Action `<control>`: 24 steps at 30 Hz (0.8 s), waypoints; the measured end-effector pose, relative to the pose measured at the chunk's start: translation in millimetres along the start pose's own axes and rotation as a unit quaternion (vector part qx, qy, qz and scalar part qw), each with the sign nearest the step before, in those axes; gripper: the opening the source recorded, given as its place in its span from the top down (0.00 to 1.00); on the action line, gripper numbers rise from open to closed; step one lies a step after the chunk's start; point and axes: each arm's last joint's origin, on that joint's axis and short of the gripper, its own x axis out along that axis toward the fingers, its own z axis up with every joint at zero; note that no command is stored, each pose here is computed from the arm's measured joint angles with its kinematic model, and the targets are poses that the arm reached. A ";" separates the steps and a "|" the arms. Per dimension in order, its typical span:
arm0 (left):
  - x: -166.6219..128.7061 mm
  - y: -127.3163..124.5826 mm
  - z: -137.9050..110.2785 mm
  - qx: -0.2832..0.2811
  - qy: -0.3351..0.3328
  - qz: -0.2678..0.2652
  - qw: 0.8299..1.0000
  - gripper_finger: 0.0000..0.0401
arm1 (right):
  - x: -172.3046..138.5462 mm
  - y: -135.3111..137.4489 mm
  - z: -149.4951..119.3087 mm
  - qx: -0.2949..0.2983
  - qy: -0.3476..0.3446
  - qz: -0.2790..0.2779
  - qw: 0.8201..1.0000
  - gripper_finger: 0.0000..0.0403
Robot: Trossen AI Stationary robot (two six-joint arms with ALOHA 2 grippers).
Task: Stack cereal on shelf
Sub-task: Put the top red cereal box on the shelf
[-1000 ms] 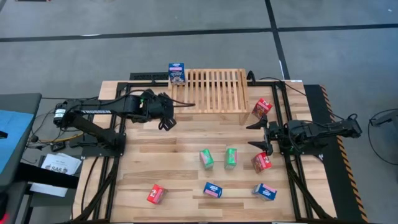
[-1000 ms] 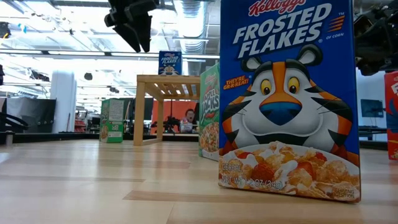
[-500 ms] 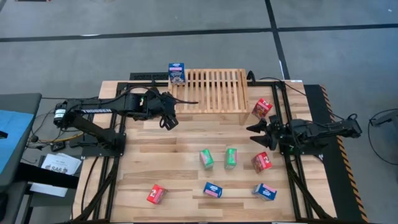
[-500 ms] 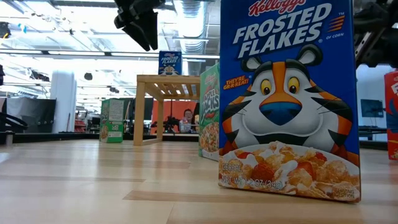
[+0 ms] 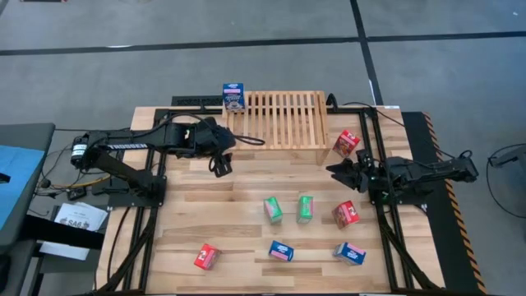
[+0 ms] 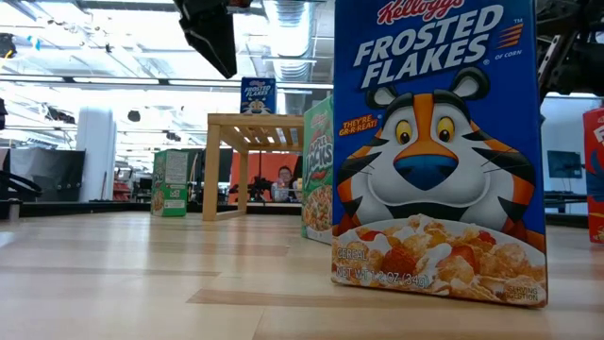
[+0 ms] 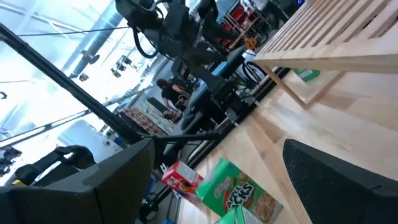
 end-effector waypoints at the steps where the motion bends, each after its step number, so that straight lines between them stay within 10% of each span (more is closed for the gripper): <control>1: 0.0 0.0 0.0 0.002 0.000 0.000 1.000 0.44 | 0.0 -0.2 -0.2 0.000 0.001 -0.001 1.000 0.05; 13: 0.0 -0.1 0.5 -0.041 -0.002 -0.002 0.999 0.44 | -1.1 15.8 16.3 -0.008 -0.049 0.042 0.998 0.05; 20: -0.1 -0.4 4.9 -0.065 -0.023 -0.004 0.998 0.44 | -12.3 59.4 62.6 -0.184 -0.119 0.050 0.974 0.05; 24: -0.1 -0.4 5.0 -0.065 -0.024 -0.004 0.998 0.44 | -22.4 75.8 86.3 -0.274 -0.135 -0.050 0.951 0.05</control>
